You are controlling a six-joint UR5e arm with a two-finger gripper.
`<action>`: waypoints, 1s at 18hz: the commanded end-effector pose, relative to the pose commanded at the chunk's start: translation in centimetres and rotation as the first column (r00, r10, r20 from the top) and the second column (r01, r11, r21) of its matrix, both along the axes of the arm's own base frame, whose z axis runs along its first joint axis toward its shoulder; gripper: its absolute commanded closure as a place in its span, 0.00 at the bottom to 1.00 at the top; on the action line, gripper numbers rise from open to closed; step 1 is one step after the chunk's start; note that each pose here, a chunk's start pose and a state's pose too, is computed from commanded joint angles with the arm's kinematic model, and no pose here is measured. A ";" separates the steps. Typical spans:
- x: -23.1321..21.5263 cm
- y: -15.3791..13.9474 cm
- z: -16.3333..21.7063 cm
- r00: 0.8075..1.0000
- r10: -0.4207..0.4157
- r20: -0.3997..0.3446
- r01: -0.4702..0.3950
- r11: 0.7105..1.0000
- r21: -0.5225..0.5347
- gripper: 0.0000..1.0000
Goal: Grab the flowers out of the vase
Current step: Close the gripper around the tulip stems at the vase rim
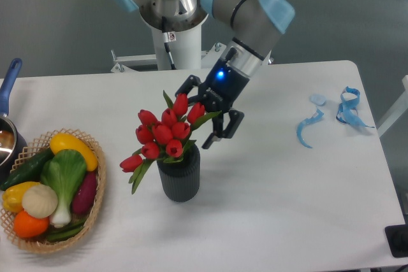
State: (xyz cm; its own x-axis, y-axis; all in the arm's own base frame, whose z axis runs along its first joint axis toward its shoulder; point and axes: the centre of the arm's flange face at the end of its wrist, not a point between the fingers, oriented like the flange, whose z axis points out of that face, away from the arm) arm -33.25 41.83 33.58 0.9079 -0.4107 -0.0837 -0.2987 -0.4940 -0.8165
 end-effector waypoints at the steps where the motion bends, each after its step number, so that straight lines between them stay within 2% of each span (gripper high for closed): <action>1: 0.0 0.0 0.0 1.000 0.000 0.000 0.000 1.000 0.000 0.00; 10: -0.9 1.6 -2.4 1.000 -0.020 0.010 0.021 1.000 -0.002 0.00; 18: -1.4 1.9 -2.0 1.000 -0.024 0.015 0.023 0.999 0.035 0.01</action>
